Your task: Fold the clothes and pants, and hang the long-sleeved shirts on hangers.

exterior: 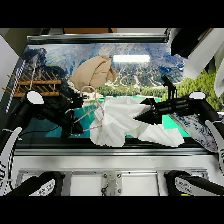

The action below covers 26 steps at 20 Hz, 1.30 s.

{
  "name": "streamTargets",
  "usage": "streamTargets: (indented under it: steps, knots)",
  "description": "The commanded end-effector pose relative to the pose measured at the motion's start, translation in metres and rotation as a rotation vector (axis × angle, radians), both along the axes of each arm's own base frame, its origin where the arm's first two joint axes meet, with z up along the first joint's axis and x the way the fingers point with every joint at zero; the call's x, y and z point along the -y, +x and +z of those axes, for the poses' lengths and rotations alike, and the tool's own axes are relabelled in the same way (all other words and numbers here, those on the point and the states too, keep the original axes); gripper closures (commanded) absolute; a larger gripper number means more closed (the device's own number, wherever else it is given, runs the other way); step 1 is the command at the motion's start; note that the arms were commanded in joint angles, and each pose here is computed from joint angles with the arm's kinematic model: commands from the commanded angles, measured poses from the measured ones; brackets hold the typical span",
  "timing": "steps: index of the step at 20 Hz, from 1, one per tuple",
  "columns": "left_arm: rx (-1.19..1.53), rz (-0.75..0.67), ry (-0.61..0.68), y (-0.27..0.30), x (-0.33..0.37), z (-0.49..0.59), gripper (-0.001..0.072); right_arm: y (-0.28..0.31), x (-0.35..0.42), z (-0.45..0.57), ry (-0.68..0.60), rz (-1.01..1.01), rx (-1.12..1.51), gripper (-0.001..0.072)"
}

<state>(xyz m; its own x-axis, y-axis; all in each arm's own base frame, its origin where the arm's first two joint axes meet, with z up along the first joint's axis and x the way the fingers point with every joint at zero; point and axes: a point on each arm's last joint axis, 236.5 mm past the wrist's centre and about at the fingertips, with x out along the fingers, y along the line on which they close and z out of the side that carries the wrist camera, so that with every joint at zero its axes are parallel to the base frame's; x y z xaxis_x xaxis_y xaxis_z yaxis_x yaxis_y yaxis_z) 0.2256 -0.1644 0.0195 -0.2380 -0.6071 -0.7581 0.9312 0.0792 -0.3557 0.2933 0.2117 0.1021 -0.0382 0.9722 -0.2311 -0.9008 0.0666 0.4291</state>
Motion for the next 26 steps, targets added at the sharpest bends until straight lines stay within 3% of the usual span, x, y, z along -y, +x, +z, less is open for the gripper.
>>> streamTargets:
  steps: [1, 10, 13, 15, 26]
  knots:
    - [0.000, 0.000, -0.001, 0.0000, 0.0004, 0.0000, 0.0689, 0.0004, 0.0000, 0.0005, 0.003, -0.002, -0.001, 0.0116]
    - [-0.001, 0.000, -0.001, 0.0000, 0.0004, 0.0000, 0.0689, 0.0004, 0.0000, 0.0005, 0.004, -0.002, -0.001, 0.0116]
    - [-0.001, 0.000, -0.001, 0.0000, 0.0004, 0.0000, 0.0688, 0.0005, 0.0000, 0.0004, 0.003, -0.002, -0.001, 0.0167]
    - [0.000, 0.000, -0.001, 0.0001, 0.0004, 0.0000, 0.0689, 0.0004, 0.0000, 0.0005, 0.003, -0.002, -0.001, 0.0685]
    - [0.002, 0.003, 0.001, 0.0009, -0.0002, -0.0003, 0.0687, 0.0054, 0.0004, -0.0017, -0.005, -0.022, 0.004, 0.0695]
